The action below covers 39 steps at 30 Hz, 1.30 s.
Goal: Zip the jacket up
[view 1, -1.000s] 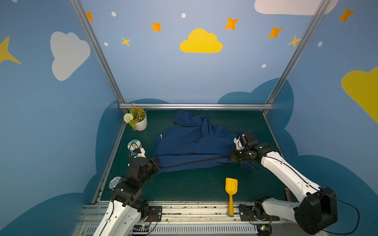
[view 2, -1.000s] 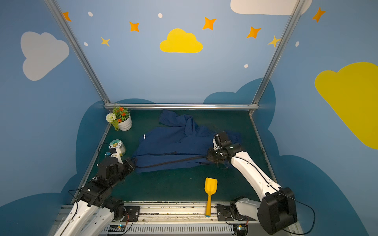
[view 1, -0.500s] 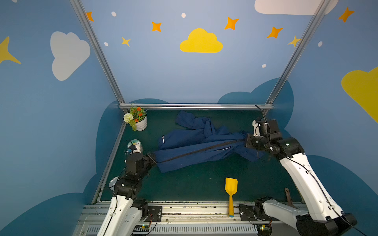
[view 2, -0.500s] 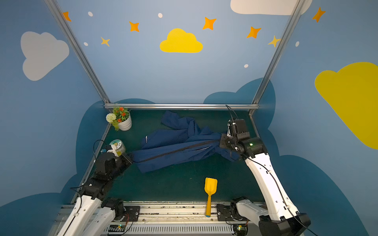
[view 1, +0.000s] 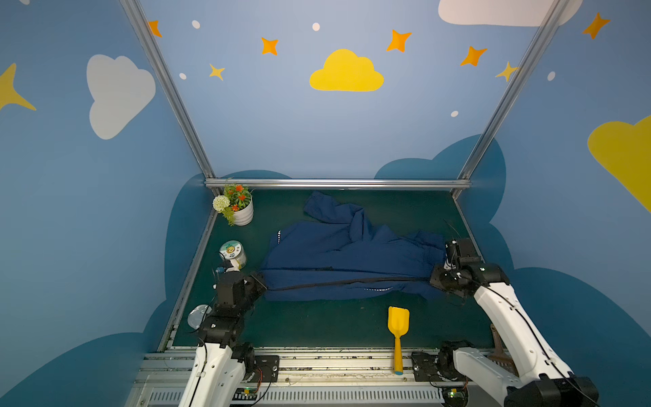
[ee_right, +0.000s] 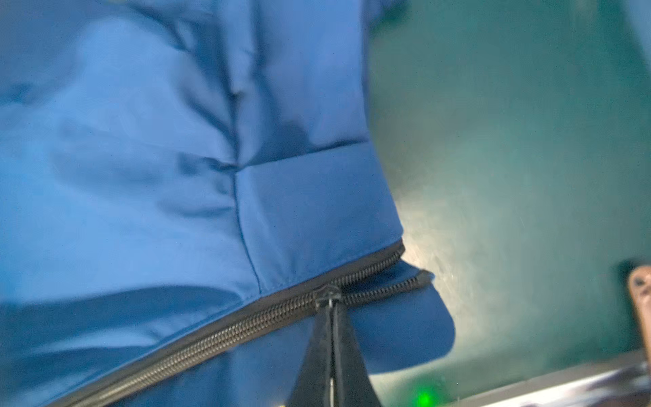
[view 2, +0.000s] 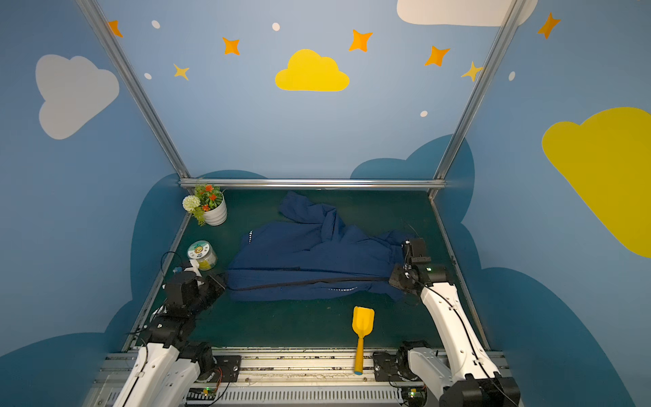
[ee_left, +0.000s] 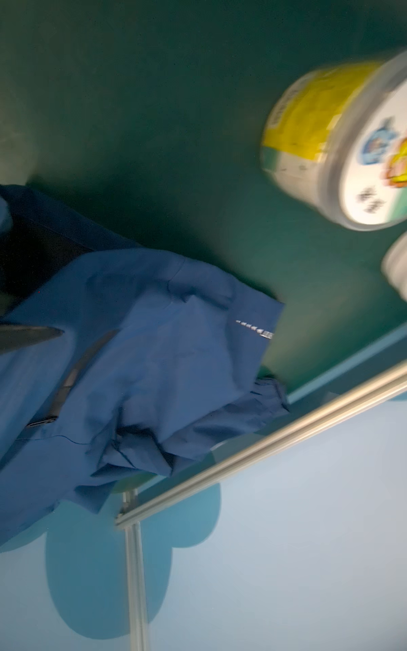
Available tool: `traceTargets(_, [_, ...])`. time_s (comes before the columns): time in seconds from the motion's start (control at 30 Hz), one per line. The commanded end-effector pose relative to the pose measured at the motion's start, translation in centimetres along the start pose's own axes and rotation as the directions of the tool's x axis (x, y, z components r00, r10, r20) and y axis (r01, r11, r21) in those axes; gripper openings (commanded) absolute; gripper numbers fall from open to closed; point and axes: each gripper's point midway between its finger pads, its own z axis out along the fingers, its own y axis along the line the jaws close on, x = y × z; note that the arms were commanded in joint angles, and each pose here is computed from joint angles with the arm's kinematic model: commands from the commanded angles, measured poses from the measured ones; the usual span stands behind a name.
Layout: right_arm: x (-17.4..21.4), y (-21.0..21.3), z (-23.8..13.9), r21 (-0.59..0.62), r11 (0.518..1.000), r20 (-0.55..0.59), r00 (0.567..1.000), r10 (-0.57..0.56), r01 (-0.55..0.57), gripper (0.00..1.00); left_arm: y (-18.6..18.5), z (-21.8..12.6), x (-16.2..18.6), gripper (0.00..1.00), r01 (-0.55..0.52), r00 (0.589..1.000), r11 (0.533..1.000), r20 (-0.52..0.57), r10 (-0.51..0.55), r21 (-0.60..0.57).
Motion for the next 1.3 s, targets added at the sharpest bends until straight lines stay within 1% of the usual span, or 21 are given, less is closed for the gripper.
traceTargets(0.0, [-1.5,-3.6,1.0,0.141,0.982,0.088,0.99,0.114,-0.126,0.0,2.2,0.5,-0.7,0.03,0.036,0.998,0.996,0.057,-0.031,-0.08])
traceTargets(0.03, [-1.5,-4.5,1.4,0.169,0.974,0.092,0.987,0.135,-0.149,0.0,2.5,0.7,-0.4,0.03,0.039,0.998,0.995,0.051,-0.034,-0.088])
traceTargets(0.1, [-1.6,-5.2,1.8,0.183,0.968,0.089,0.984,0.155,-0.169,0.0,2.8,0.9,-0.1,0.03,0.042,0.998,0.995,0.047,-0.038,-0.09])
traceTargets(0.23, [-2.1,-6.6,2.3,0.214,0.95,0.138,0.969,0.203,-0.229,0.0,3.6,1.2,0.4,0.03,0.049,0.998,0.993,0.036,-0.045,-0.107])
traceTargets(0.3, [-2.4,-7.0,2.4,0.225,0.942,0.149,0.964,0.22,-0.25,0.0,3.8,1.4,0.8,0.03,0.053,0.998,0.993,0.025,-0.051,-0.106])
traceTargets(0.37, [-2.5,-6.9,2.5,0.216,0.945,0.142,0.965,0.22,-0.247,0.0,3.6,1.6,1.2,0.03,0.053,0.999,0.995,0.011,-0.052,-0.084])
traceTargets(0.4, [-2.6,-6.8,2.3,0.213,0.945,0.142,0.965,0.219,-0.246,0.09,3.3,1.6,1.3,0.19,0.044,0.999,0.997,0.007,-0.044,-0.061])
traceTargets(0.43, [-2.8,-6.9,2.0,0.212,0.946,0.153,0.964,0.218,-0.247,0.36,2.8,1.6,1.2,0.54,0.025,1.0,0.999,0.01,-0.025,-0.039])
traceTargets(0.47, [-2.9,-7.0,1.6,0.21,0.945,0.172,0.961,0.216,-0.25,0.7,2.5,1.4,0.9,0.77,0.003,1.0,1.0,0.02,-0.003,-0.03])
traceTargets(0.5, [-3.2,-7.1,1.0,0.207,0.944,0.206,0.955,0.214,-0.257,0.87,2.2,0.9,0.2,0.99,-0.022,0.999,0.999,0.041,0.024,-0.035])
traceTargets(0.6, [-4.4,-7.8,-0.8,0.195,0.943,0.334,0.922,0.194,-0.269,0.87,0.6,-0.6,-2.4,0.99,-0.145,0.98,0.989,0.135,0.149,-0.044])
traceTargets(0.7, [-5.9,-8.5,-2.7,0.183,0.939,0.467,0.866,0.177,-0.291,0.87,-1.1,-1.8,-5.3,0.99,-0.258,0.93,0.964,0.258,0.264,-0.057])
traceTargets(0.8, [-7.4,-7.9,-2.6,0.15,0.962,0.552,0.827,0.111,-0.229,0.87,-2.1,-1.8,-7.1,0.99,-0.333,0.88,0.94,0.333,0.339,-0.076])
traceTargets(0.87, [-8.4,-7.3,-2.0,0.14,0.973,0.573,0.816,0.07,-0.182,0.87,-3.1,-0.9,-7.4,0.99,-0.417,0.84,0.907,0.357,0.409,-0.058])
traceTargets(0.93, [-9.4,-6.9,-1.1,0.139,0.977,0.606,0.794,0.043,-0.159,0.87,-3.9,0.5,-7.4,0.99,-0.499,0.795,0.866,0.377,0.474,-0.037])
traceTargets(1.0, [-10.2,-6.0,-0.5,0.102,0.988,0.648,0.761,0.024,-0.119,0.87,-4.5,1.6,-7.6,0.99,-0.566,0.751,0.824,0.39,0.533,-0.037])
traceTargets(1.07, [-10.7,-5.1,0.2,0.049,0.996,0.7,0.714,0.022,-0.079,0.87,-4.6,2.7,-7.8,0.99,-0.611,0.721,0.789,0.367,0.588,-0.064])
traceTargets(1.13, [-11.0,-4.1,0.7,0.001,0.999,0.76,0.65,0.022,-0.034,0.87,-4.6,3.8,-7.8,0.99,-0.665,0.687,0.741,0.315,0.655,-0.093])
traceTargets(1.2, [-11.0,-3.7,1.7,-0.014,1.0,0.782,0.623,0.018,-0.012,0.87,-4.4,4.9,-8.3,0.99,-0.696,0.65,0.707,0.307,0.696,-0.128])
traceTargets(1.27, [-11.2,-3.0,3.0,-0.017,1.0,0.778,0.629,0.004,0.015,0.87,-3.7,5.7,-9.0,0.99,-0.688,0.638,0.703,0.311,0.704,-0.18])
